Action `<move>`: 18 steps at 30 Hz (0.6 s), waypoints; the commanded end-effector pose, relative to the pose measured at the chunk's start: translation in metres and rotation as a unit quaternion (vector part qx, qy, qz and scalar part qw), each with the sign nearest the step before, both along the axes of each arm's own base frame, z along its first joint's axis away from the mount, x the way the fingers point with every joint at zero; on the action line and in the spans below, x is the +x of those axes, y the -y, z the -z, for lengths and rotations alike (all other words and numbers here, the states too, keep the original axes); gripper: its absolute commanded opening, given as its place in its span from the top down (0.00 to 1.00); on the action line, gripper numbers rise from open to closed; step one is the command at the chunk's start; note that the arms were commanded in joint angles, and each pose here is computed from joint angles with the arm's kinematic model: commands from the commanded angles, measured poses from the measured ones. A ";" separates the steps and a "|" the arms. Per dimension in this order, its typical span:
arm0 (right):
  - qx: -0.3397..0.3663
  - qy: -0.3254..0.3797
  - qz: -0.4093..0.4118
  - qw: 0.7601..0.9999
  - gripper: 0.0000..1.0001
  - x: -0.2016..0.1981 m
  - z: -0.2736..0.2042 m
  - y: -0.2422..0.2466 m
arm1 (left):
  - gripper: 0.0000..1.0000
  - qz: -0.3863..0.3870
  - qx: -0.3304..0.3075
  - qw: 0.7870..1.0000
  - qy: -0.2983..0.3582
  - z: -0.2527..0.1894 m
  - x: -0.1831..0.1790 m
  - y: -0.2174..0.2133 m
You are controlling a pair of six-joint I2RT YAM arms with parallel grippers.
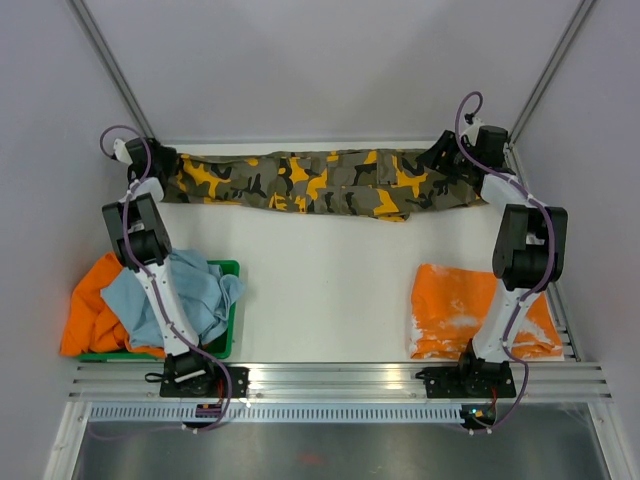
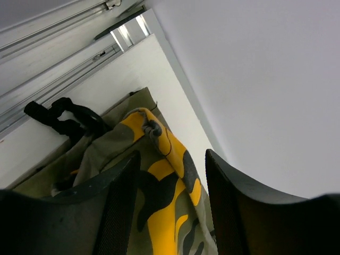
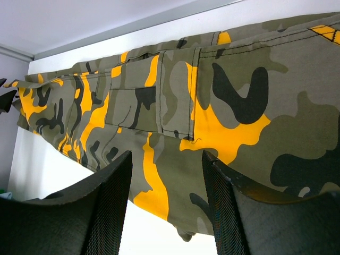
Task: Fold and stack the trousers
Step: Fold the trousers
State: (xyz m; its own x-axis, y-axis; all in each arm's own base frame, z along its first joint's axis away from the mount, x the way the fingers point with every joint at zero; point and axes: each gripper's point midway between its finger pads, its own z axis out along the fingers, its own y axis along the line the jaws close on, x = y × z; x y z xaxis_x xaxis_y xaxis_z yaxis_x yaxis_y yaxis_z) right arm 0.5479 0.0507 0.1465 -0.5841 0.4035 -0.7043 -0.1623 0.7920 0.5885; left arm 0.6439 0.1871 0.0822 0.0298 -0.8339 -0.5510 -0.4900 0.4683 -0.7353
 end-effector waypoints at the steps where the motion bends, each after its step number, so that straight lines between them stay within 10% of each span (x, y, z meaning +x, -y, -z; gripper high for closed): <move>1: -0.005 0.011 -0.006 1.000 0.38 0.005 0.003 -0.002 | 0.42 0.001 -0.002 0.998 0.060 -0.029 0.020 -0.003; 3: -0.004 0.011 -0.005 1.000 0.38 0.007 0.003 -0.003 | 0.43 -0.001 0.001 0.998 0.057 -0.025 0.022 -0.005; 7: -0.003 0.006 -0.007 1.000 0.39 0.008 0.007 -0.005 | 0.96 0.011 -0.006 0.998 0.054 -0.020 0.033 -0.004; 18: -0.001 -0.005 -0.014 1.000 0.39 0.009 0.016 -0.012 | 0.98 -0.026 0.024 0.998 0.060 -0.066 0.041 0.001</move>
State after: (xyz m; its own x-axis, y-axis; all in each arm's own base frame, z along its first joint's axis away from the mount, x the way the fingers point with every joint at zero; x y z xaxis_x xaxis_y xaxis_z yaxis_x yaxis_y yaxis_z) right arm 0.5473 0.0578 0.1243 -0.6216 0.3991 -0.6740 -0.1443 0.7874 0.5993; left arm 0.6722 0.1846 0.0949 0.0651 -0.8366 -0.5439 -0.4455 0.4634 -0.7660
